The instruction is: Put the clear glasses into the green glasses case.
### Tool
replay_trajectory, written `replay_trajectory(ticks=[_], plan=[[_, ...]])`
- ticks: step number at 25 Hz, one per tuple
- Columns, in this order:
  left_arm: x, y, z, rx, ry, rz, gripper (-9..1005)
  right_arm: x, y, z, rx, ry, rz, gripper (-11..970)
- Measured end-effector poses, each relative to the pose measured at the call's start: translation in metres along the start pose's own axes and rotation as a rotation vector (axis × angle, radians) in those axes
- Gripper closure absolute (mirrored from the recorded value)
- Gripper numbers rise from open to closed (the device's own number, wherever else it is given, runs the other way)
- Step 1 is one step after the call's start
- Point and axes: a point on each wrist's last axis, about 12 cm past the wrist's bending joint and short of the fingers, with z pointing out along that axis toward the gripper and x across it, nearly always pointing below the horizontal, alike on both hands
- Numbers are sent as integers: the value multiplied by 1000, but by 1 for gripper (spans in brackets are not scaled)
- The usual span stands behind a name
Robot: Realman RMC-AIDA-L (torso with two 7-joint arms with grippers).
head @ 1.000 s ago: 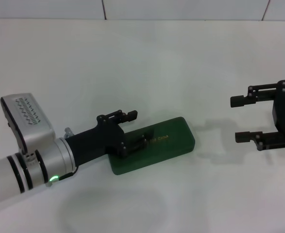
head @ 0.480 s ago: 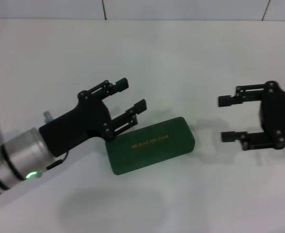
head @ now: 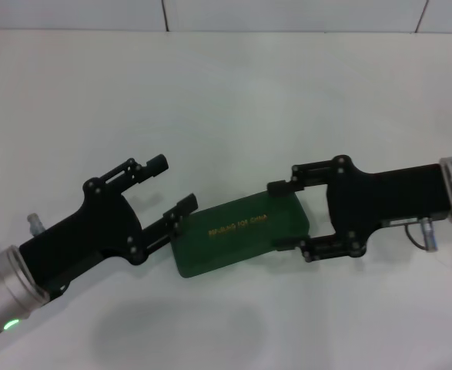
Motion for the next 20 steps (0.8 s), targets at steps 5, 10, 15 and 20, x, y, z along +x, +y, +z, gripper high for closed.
replay_trajectory(ticks=[5,10,15,20], plan=[[2,-3,-7,14,14,5,333,4,-2,13,18,-20,-48,323],[1,-1,-8,53,37,20,332,6,0,12,33,-22,-64,323],[0,2,-7,57,38,29,332,7,0,12,35,-23,-65,323],[-1,4,-4,53,36,35,332,9,2,11,80,-52,-76,323]])
